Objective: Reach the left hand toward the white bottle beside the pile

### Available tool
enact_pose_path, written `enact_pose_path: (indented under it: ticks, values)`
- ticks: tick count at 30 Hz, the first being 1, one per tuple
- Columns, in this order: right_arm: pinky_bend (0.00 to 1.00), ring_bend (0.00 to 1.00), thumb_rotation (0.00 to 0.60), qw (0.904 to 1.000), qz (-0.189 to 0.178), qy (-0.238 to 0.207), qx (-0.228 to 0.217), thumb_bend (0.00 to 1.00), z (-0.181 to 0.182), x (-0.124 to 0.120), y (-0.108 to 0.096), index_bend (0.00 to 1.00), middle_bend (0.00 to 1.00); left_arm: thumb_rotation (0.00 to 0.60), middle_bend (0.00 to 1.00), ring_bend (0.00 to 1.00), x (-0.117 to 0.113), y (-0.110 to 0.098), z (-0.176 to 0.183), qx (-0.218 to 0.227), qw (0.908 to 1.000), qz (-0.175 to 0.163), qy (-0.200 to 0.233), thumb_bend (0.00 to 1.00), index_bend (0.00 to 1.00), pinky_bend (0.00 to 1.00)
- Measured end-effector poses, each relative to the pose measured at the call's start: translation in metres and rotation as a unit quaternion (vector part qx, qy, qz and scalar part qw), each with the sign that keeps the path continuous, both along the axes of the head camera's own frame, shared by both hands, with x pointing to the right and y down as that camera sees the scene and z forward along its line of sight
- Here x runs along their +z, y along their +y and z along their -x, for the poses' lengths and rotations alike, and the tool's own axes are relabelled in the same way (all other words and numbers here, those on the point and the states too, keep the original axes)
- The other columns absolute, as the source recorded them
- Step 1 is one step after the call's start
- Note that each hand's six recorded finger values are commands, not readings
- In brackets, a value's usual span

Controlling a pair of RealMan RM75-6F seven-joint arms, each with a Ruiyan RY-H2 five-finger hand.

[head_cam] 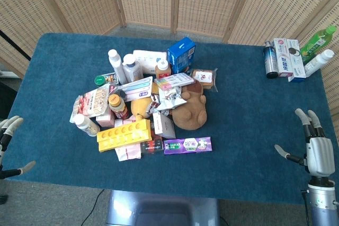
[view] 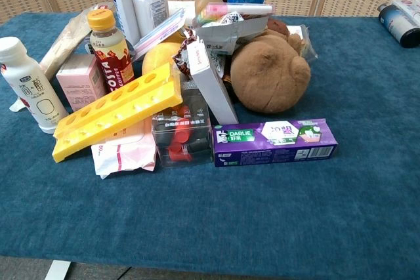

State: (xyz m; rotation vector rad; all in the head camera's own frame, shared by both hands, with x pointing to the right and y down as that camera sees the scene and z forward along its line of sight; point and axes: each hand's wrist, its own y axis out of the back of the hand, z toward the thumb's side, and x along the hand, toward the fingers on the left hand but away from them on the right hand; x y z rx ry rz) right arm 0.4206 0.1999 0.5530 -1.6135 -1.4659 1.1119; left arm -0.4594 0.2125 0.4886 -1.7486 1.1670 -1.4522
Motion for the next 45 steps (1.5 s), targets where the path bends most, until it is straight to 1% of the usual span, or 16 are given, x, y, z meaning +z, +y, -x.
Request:
enact_pose_path:
  ticks: [10,14,17,21,26,31,45]
  values:
    - [0.21,0.03,0.6,1.0,-0.001,-0.005,0.001,0.0,0.001,-0.001,0.0,0.0,0.17,0.6,0.0,0.0,-0.002,-0.001,0.002,-0.004,1.0,-0.005,0.0,0.0,0.0,0.0]
    - [0.21,0.03,0.6,1.0,-0.001,-0.007,0.003,0.0,0.001,-0.002,0.0,0.0,0.17,0.6,0.0,0.0,0.003,-0.003,0.004,-0.008,0.9999,-0.01,0.006,0.0,0.0,0.0]
    - [0.21,0.03,0.6,0.9999,-0.001,-0.009,0.005,0.0,0.0,-0.002,-0.001,0.0,0.17,0.6,0.0,0.0,0.012,-0.006,0.008,-0.014,0.9997,-0.016,0.013,0.0,0.0,0.0]
    - [0.21,0.03,0.6,0.9999,0.0,-0.011,0.005,0.0,0.0,-0.002,-0.001,0.0,0.17,0.6,0.0,0.0,0.03,-0.01,0.016,-0.026,0.9991,-0.017,0.027,0.0,0.0,0.0]
    - [0.21,0.03,0.6,0.9999,0.001,-0.013,0.007,0.0,-0.001,-0.002,-0.002,0.0,0.17,0.6,0.0,0.0,0.062,-0.012,0.018,-0.043,0.9961,-0.015,0.076,0.0,0.0,0.0]
    - [0.21,0.03,0.6,0.9998,0.001,-0.016,0.006,0.0,0.0,-0.003,-0.002,0.0,0.17,0.6,0.0,0.0,0.096,-0.012,0.01,-0.056,0.9901,-0.013,0.128,0.0,0.0,0.0]
    - [0.21,0.03,0.6,0.9997,0.004,-0.021,0.011,0.0,-0.002,-0.002,-0.003,0.0,0.17,0.6,0.0,0.0,0.148,-0.025,-0.034,-0.066,0.9763,-0.031,0.204,0.0,0.0,0.0]
